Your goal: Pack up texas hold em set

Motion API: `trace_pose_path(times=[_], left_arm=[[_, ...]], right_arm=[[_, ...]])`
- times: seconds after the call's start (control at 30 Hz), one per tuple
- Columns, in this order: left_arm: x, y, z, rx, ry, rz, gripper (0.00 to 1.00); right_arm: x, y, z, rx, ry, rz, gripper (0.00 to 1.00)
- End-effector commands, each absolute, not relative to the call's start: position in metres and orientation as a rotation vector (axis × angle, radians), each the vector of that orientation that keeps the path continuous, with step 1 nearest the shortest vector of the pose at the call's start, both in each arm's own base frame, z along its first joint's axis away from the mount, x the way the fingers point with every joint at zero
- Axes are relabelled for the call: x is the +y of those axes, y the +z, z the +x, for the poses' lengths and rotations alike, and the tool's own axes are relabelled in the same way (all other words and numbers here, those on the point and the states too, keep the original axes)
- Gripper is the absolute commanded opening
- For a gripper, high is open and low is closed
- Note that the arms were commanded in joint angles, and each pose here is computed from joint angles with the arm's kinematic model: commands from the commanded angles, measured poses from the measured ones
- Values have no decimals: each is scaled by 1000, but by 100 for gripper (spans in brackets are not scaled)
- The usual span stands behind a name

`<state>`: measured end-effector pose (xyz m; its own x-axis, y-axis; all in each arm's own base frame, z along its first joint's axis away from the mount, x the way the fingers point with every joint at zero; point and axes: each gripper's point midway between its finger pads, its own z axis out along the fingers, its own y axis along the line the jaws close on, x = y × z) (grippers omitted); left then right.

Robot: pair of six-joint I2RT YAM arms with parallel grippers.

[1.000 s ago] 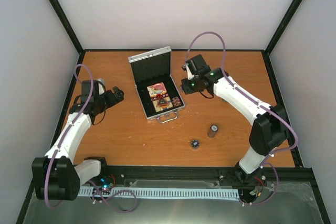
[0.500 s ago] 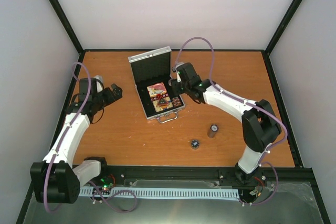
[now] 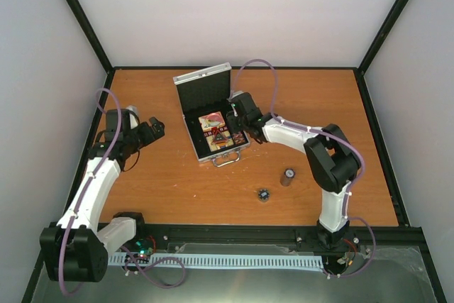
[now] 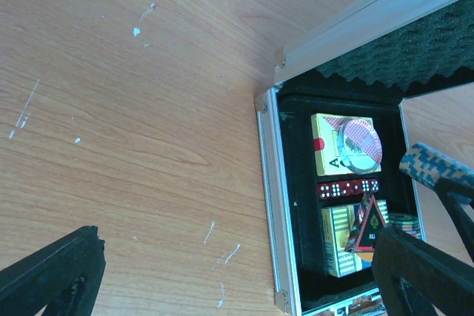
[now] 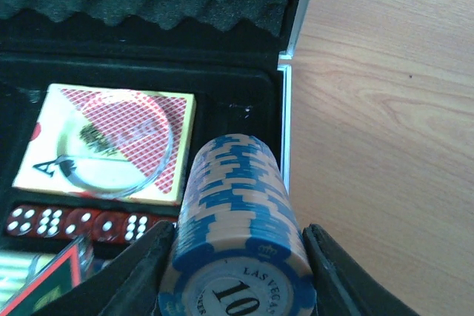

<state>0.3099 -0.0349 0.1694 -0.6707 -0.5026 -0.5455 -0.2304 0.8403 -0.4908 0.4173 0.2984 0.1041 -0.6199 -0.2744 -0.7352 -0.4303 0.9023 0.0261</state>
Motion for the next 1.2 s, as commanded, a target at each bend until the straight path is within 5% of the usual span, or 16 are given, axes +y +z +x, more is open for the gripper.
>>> trace_pose_path(times=[0.0,0.37,0.7,1.17], left_arm=[[-30,189,309,2267,-491,-561,100],[-28,192,300,2288,-471,-554,100],[-35,178,307,2329,-496,-507,100],[-36,181,321,2307,-500,-475,100]], right_arm=[[311,126,448,2149,222,-458,36],[313,96,454,2214,199,-448,40],[298,142,418,2209,291,-447,72],[271,134,433,2520,572,-184,80]])
